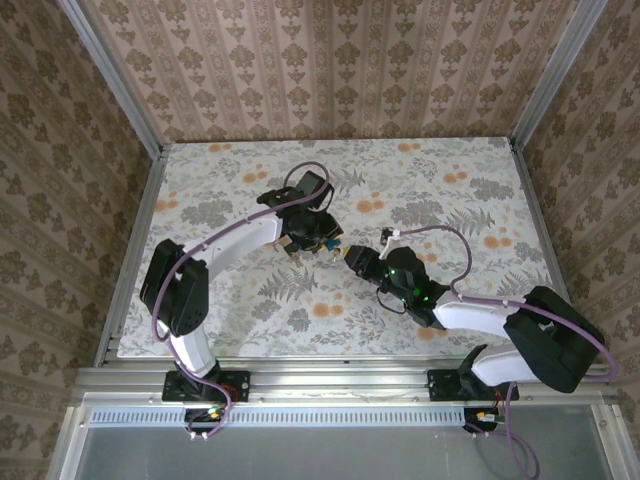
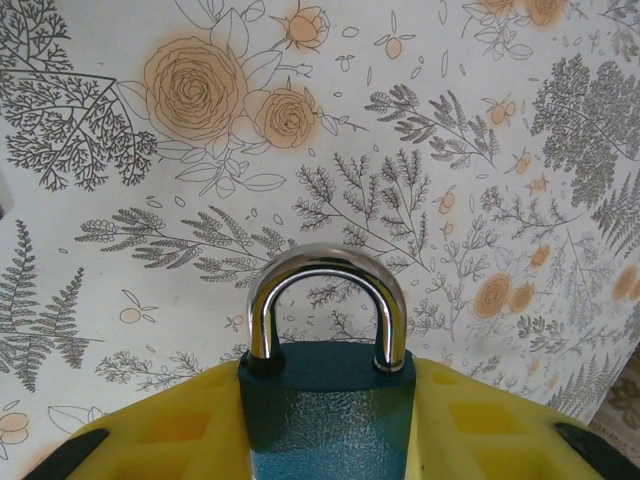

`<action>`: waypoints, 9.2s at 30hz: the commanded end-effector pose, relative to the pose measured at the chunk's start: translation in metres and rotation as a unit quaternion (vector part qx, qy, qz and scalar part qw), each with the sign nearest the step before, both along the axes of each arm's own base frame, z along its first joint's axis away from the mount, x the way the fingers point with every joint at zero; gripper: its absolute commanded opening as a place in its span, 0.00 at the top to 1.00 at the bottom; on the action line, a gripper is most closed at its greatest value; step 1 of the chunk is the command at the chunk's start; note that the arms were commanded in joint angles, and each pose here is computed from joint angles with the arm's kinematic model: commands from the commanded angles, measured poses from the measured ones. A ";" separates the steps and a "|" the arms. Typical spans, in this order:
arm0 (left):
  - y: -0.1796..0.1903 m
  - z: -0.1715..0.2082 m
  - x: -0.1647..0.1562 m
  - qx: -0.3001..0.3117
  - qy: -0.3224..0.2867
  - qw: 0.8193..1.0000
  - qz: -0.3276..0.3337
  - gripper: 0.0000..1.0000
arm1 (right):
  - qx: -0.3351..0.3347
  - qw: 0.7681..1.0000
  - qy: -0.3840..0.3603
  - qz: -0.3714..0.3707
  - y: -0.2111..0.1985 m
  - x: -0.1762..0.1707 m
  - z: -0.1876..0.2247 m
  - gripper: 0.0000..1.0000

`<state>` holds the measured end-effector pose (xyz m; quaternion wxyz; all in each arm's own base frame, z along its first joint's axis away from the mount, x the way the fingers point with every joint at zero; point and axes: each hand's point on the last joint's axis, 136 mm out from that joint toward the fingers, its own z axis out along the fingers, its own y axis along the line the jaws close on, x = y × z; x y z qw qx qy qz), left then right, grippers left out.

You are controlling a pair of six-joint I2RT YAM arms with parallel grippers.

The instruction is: Unlock with the key

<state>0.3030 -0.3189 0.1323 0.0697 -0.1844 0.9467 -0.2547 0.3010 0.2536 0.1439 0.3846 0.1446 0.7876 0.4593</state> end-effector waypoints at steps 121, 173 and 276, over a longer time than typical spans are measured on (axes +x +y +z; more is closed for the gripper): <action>-0.033 0.117 0.007 -0.335 -0.207 0.915 -0.084 0.69 | 0.165 0.984 -0.003 0.061 -0.001 0.028 0.035 1.00; -0.040 0.047 -0.020 -0.250 -0.031 0.967 -0.035 0.64 | -0.132 0.981 -0.112 0.081 0.008 0.003 0.020 0.50; 0.011 0.050 -0.071 -0.112 -0.139 0.912 -0.370 0.87 | -0.088 0.936 -0.222 0.258 -0.002 -0.062 0.095 1.00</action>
